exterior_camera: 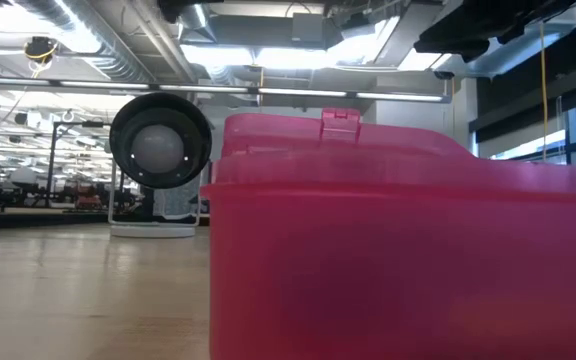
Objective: Pick & place school supplies into a supply box
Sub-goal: Put the light blue pencil into the pink supply box
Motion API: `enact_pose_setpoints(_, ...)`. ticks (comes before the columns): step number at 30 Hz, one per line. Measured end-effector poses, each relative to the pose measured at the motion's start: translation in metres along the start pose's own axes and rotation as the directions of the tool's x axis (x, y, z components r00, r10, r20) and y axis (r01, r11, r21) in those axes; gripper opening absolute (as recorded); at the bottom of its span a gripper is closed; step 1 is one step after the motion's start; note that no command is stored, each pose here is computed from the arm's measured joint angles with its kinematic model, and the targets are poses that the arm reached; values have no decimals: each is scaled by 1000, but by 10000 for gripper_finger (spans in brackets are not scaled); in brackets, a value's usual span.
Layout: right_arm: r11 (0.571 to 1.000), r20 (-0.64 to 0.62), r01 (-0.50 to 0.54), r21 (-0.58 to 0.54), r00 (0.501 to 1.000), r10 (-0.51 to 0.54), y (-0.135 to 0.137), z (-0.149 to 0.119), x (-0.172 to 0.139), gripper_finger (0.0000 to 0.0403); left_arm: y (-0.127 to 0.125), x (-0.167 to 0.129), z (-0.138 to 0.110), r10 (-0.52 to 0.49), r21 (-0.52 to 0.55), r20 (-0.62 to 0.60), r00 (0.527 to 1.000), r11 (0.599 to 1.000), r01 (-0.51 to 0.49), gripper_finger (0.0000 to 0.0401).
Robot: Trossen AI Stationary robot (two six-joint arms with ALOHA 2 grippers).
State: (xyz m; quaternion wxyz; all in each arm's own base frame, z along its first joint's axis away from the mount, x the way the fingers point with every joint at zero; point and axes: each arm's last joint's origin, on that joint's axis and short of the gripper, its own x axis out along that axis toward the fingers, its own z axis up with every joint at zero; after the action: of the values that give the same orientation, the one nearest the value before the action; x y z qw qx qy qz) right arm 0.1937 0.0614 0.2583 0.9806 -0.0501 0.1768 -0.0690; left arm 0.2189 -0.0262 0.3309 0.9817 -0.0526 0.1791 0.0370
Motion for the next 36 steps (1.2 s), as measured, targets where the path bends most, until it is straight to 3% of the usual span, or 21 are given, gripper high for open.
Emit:
enact_pose_setpoints(10, 1000, -8, 1, 24, 1000, -1, 0, -1, 0, 111, 49, 44, 39, -4, 23, -198, 980, 1000, 9, 194)
enact_pose_setpoints(18, 999, -32, 5, 40, 999, -4, 0, -3, 0, 111, 92, 97, 47, -26, 130, -373, 927, 988, 80, 179)
enact_pose_setpoints(25, 999, -32, 5, 38, 999, -4, 0, -3, 0, 111, 115, 142, 23, 8, 309, -562, 827, 930, 201, 162)
enact_pose_setpoints(29, 999, -32, 5, 39, 999, -3, 0, -3, 0, 111, 124, 161, 1, 25, 343, -656, 754, 900, 268, 148)
enact_pose_setpoints(36, 999, -34, 4, 37, 999, -3, 0, -4, 0, 111, 119, 194, -32, 30, 416, -736, 677, 808, 417, 128)
